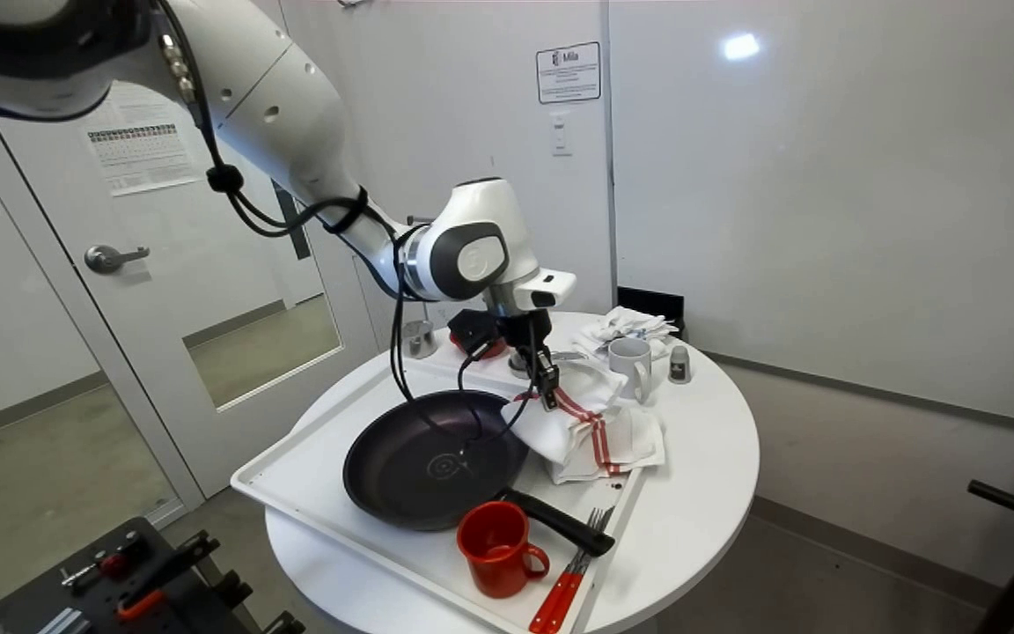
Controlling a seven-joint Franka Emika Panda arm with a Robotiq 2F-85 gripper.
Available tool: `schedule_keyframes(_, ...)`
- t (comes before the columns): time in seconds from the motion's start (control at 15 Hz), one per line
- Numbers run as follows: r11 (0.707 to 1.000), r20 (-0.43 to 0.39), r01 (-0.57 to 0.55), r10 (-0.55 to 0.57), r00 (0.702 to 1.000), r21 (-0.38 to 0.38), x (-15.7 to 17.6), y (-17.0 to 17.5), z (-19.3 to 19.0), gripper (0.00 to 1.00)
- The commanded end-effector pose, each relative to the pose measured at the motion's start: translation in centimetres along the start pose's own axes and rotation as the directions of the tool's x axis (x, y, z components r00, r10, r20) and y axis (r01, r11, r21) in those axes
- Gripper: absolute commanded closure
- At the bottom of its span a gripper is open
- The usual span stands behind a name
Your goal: Move the towel from left to right.
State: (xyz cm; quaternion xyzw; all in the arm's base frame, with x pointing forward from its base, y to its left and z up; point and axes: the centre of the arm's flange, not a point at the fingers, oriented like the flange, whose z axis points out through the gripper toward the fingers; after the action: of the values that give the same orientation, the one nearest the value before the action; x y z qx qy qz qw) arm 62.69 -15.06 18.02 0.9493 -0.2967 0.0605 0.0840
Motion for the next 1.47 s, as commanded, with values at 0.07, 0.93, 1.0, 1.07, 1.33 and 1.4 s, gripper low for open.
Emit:
schedule_keyframes(0.07,1.000,0.042,-0.013,0.012,0.999,0.023,3.4,0.5,0.6,0.97)
schedule_keyframes(0.93,0.995,0.113,-0.038,0.028,0.993,0.087,6.6,-0.1,3.5,0.97)
schedule_keyframes(1.0,0.996,0.119,-0.038,0.028,0.992,0.084,6.6,-0.3,4.1,0.97)
schedule_keyframes(1.07,0.996,0.125,-0.037,0.027,0.992,0.081,6.6,-0.5,4.7,0.97)
schedule_keyframes(1.33,0.996,0.136,-0.037,0.026,0.990,0.075,6.9,-0.5,6.5,0.97)
schedule_keyframes(1.4,0.997,0.137,-0.039,0.029,0.990,0.072,7.0,-0.4,6.7,0.97)
